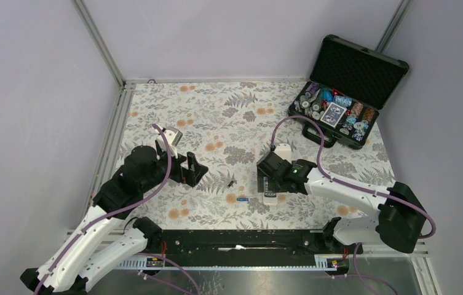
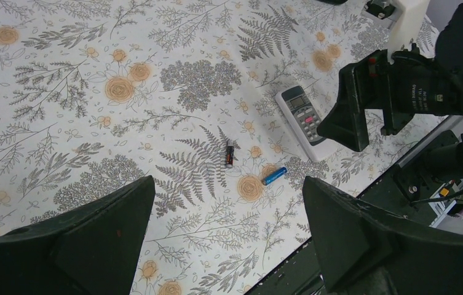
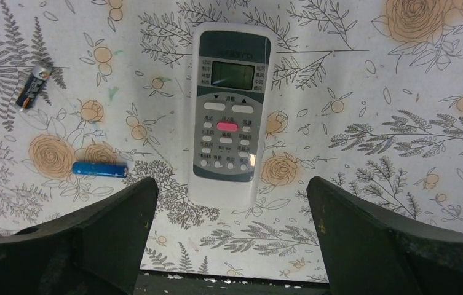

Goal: Load the batteries into the remote control

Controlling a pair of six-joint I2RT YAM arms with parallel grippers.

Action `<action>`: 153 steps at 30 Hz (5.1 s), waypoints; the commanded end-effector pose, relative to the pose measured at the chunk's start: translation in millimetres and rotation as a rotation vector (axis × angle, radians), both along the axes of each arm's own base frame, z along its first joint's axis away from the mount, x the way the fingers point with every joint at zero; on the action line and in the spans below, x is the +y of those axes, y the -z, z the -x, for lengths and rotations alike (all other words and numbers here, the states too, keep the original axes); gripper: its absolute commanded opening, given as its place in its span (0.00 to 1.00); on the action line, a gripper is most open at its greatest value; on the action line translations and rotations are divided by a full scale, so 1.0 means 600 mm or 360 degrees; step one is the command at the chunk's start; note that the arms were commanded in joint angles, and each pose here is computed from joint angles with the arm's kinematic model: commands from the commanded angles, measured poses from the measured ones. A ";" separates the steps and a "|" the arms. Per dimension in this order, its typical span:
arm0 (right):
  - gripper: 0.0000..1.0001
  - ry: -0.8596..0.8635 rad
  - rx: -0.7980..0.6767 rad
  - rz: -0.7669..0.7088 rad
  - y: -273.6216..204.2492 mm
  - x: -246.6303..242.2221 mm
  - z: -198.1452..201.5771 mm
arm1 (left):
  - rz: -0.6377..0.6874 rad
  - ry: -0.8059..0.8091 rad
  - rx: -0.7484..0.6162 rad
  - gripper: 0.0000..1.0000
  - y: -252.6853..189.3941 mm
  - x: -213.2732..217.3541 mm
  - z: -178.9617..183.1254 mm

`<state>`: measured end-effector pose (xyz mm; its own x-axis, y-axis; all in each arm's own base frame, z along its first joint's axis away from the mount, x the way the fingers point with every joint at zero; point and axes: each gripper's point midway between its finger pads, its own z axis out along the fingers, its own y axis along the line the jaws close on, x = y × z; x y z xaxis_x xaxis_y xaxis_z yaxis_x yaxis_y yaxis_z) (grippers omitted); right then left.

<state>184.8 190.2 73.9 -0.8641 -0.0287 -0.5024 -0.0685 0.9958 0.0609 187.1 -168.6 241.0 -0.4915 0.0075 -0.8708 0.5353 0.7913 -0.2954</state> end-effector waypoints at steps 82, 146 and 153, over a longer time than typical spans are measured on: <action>0.00 -0.1419 -0.0579 -0.0603 -0.159 0.134 0.061 | 0.0482 0.0233 0.0589 0.99 0.010 -0.093 0.007; 0.80 -0.2219 -0.1341 -0.0029 -0.236 0.208 0.098 | 0.0876 0.0499 0.1135 0.00 0.055 -0.117 0.064; 0.80 -0.2294 -0.1563 0.0107 -0.229 0.214 0.116 | 0.1069 0.0443 0.1203 0.00 0.038 -0.110 0.051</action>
